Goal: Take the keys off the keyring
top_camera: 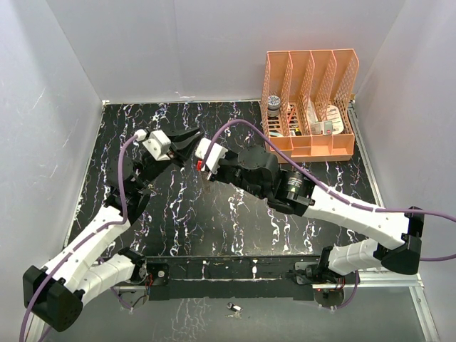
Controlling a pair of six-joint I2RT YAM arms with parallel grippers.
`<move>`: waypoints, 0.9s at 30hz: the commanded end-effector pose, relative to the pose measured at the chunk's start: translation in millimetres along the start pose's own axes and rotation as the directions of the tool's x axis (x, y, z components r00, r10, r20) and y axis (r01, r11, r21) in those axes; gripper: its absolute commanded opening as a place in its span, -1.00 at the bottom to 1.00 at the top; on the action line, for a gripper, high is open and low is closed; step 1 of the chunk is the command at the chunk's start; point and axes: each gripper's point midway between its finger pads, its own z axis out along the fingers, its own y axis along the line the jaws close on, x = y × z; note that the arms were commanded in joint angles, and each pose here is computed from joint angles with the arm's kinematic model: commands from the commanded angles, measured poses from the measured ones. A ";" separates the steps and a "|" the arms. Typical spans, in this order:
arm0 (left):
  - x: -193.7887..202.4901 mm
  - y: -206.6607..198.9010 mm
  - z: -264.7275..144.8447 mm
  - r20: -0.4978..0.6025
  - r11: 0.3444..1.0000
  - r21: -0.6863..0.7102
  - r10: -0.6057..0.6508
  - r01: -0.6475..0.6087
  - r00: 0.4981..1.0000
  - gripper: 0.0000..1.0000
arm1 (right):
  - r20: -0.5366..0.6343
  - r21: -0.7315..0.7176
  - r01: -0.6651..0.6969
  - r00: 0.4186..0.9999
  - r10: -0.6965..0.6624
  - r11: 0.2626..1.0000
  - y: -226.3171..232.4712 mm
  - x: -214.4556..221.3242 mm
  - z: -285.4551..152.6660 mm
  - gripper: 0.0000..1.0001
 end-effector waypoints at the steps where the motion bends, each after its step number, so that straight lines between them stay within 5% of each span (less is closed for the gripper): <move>1: -18.6 -19.0 -2.6 0.026 0.990 0.122 0.064 -0.067 0.998 -0.68 | 0.130 0.087 -0.040 0.991 0.029 0.995 -31.4 -40.9 -20.3 -1.00; 16: -14.3 -24.6 -26.1 -0.013 0.996 0.084 -0.025 0.026 1.000 -0.49 | 0.150 0.104 -0.052 0.988 0.036 0.993 -34.7 -41.6 -26.1 -1.00; 27: -8.8 -44.9 -22.3 -0.018 0.976 0.198 -0.087 0.088 0.996 -0.48 | 0.163 0.110 -0.060 0.986 0.042 0.992 -37.2 -43.7 -31.4 -1.00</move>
